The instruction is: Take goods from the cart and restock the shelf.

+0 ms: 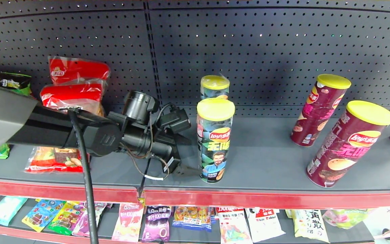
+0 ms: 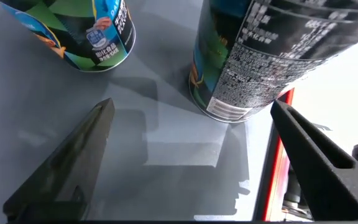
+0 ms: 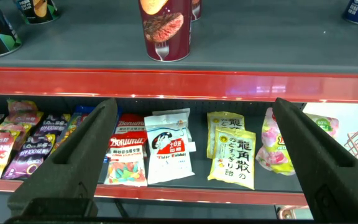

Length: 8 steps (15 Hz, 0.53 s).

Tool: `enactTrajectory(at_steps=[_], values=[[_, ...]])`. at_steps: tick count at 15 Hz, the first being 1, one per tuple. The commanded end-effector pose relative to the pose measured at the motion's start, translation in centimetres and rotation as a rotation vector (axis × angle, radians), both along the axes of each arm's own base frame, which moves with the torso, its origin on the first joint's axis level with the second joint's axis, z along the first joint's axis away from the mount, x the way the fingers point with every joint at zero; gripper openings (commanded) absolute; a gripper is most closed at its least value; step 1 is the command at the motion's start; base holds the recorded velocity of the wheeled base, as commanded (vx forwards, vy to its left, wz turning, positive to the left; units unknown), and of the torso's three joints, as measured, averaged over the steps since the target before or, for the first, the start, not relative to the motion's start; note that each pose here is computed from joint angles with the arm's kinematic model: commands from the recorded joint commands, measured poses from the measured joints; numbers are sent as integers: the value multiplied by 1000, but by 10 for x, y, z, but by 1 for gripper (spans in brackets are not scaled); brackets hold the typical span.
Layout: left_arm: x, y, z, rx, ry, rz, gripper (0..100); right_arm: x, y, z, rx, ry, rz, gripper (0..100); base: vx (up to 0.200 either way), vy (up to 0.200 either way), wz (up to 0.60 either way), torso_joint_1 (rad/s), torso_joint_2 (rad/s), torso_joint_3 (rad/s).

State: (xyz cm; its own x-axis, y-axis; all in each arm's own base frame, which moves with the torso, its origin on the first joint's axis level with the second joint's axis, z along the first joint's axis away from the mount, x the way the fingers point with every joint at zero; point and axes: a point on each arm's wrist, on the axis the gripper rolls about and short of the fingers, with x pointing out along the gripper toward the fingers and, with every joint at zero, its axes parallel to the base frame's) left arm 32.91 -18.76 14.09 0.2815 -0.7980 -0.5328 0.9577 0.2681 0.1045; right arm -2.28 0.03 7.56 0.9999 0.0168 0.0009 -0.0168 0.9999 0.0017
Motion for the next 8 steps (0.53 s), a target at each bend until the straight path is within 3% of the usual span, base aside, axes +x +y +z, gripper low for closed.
enactTrajectory(at_steps=[1,8], values=[[1,0,-1,0,-3,3,100,0,0,0,0,-1,0,100,0,0,0,0,0,0],[4,4,-1,0,-6,14,100,0,0,0,0,-1,0,100,0,0,0,0,0,0]])
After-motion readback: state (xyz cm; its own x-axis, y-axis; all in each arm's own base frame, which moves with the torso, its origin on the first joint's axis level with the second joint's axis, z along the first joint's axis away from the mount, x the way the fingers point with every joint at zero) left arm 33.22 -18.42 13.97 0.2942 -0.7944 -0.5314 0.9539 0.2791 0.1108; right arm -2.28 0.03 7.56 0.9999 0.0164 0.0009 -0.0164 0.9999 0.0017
